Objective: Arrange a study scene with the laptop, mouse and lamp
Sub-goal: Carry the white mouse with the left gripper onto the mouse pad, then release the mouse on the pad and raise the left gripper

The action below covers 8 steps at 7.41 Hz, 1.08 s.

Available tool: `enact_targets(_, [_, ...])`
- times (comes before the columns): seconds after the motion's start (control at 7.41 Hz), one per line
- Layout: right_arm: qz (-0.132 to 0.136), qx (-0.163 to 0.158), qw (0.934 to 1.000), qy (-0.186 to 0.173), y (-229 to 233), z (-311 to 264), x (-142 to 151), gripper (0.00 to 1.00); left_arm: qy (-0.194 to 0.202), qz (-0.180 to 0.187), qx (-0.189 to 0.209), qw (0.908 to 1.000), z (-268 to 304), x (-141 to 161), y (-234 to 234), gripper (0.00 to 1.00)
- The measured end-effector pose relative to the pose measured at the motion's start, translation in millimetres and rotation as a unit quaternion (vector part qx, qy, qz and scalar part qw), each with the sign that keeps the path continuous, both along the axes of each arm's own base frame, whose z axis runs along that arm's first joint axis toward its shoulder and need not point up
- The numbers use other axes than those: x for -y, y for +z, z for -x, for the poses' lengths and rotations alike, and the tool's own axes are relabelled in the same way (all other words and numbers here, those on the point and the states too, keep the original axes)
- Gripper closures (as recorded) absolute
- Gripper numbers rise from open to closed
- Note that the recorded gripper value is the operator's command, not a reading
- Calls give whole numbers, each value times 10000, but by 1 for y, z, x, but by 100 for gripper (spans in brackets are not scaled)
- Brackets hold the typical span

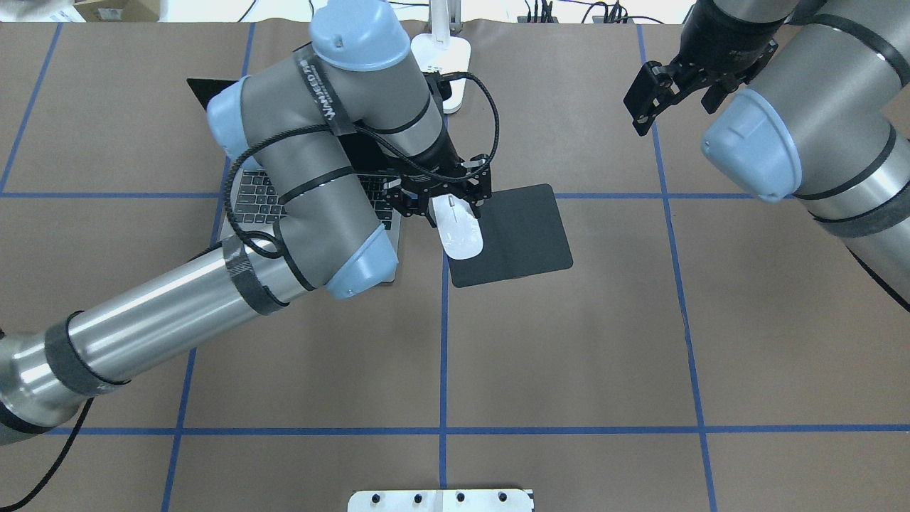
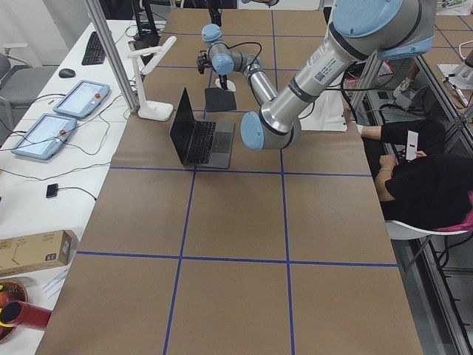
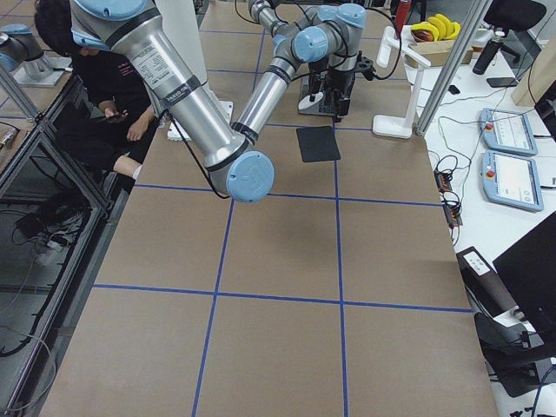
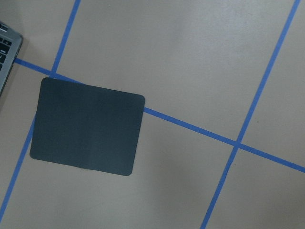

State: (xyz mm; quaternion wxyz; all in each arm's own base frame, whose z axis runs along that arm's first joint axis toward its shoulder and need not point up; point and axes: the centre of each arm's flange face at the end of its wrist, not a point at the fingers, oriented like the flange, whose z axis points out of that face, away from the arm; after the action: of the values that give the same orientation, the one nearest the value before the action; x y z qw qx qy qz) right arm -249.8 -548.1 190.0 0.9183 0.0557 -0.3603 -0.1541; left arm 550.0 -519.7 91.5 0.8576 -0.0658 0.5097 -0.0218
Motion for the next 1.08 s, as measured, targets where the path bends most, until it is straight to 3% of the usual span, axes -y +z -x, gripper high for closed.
enact_targets(0.67, [6, -49, 10000, 28, 12, -6, -6, 0, -366, -247, 161, 9989, -51, 30, 16, 31])
enact_targets(0.81, [2, -48, 10000, 26, 12, -7, -7, 0, -381, -255, 169, 9988, -51, 31, 17, 26])
enact_targets(0.94, [-2, -45, 10000, 25, 12, -7, -7, 0, -391, -256, 177, 9988, -51, 32, 18, 1])
enact_targets(1.08, [-3, -44, 10000, 24, 12, -7, -7, 0, -402, -264, 180, 9987, -51, 32, 19, 1])
